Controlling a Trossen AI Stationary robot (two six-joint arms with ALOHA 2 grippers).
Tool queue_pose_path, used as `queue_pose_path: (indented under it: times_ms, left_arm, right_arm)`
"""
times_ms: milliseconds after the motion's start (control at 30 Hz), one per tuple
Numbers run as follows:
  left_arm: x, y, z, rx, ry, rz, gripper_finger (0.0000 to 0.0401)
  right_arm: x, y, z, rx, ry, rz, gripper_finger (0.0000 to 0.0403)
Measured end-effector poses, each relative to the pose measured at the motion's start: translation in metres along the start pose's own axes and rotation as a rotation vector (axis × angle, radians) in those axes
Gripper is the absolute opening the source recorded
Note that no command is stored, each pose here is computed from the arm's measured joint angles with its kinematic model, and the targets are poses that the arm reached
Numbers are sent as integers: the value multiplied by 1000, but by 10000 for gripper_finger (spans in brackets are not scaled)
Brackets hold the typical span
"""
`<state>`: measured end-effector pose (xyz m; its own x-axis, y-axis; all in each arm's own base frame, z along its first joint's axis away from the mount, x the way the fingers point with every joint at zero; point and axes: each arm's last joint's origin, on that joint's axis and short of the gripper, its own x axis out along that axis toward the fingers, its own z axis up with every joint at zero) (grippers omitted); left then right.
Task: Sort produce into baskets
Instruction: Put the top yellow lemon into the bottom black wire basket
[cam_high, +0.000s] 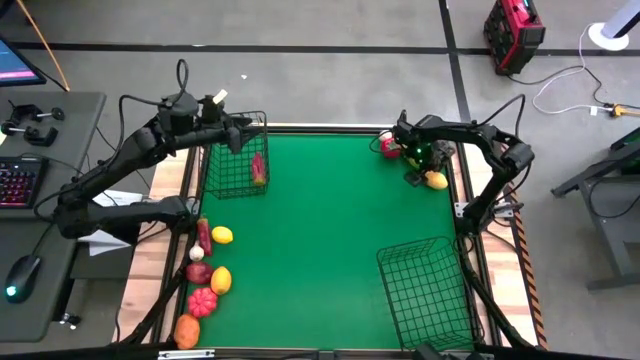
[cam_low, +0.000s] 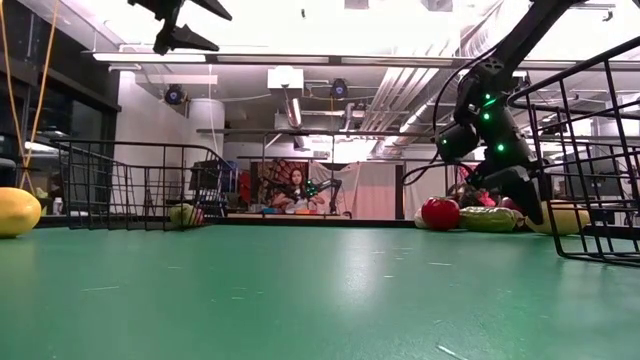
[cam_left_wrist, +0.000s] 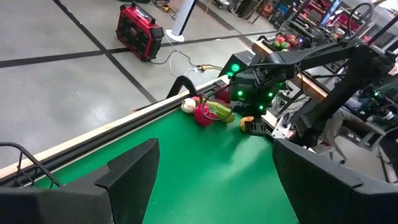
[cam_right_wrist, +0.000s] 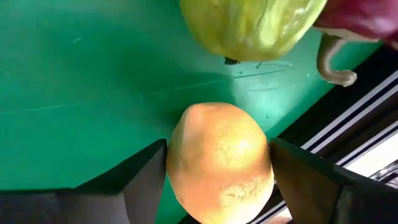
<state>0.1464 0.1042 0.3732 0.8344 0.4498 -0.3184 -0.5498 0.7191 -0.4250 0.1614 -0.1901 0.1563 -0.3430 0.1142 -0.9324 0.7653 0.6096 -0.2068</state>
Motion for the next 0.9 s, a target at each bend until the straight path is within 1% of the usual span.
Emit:
queue_pose_path:
  times_ms: [100,267,333,400,467,900]
  left_arm:
    - [-2,-2,2,-21,-14,-42,303]
    - [-5,-13,13,-55,-86,-224,303]
    - [-7,-20,18,-37,-135,-304,303]
    - [-8,-26,21,-6,-171,-352,303]
    - [-8,-30,20,20,-173,-373,303]
    - [-6,-38,12,32,-113,-405,303]
  right_arm:
    - [-1,3,0,-2,-2,-2,269]
    - [0,9,0,48,-10,52,268]
    - [0,10,0,66,-17,59,268]
    - [-1,12,0,61,-14,71,268]
    - [-1,14,-1,54,-10,84,268]
    - [-1,21,0,39,-29,101,268]
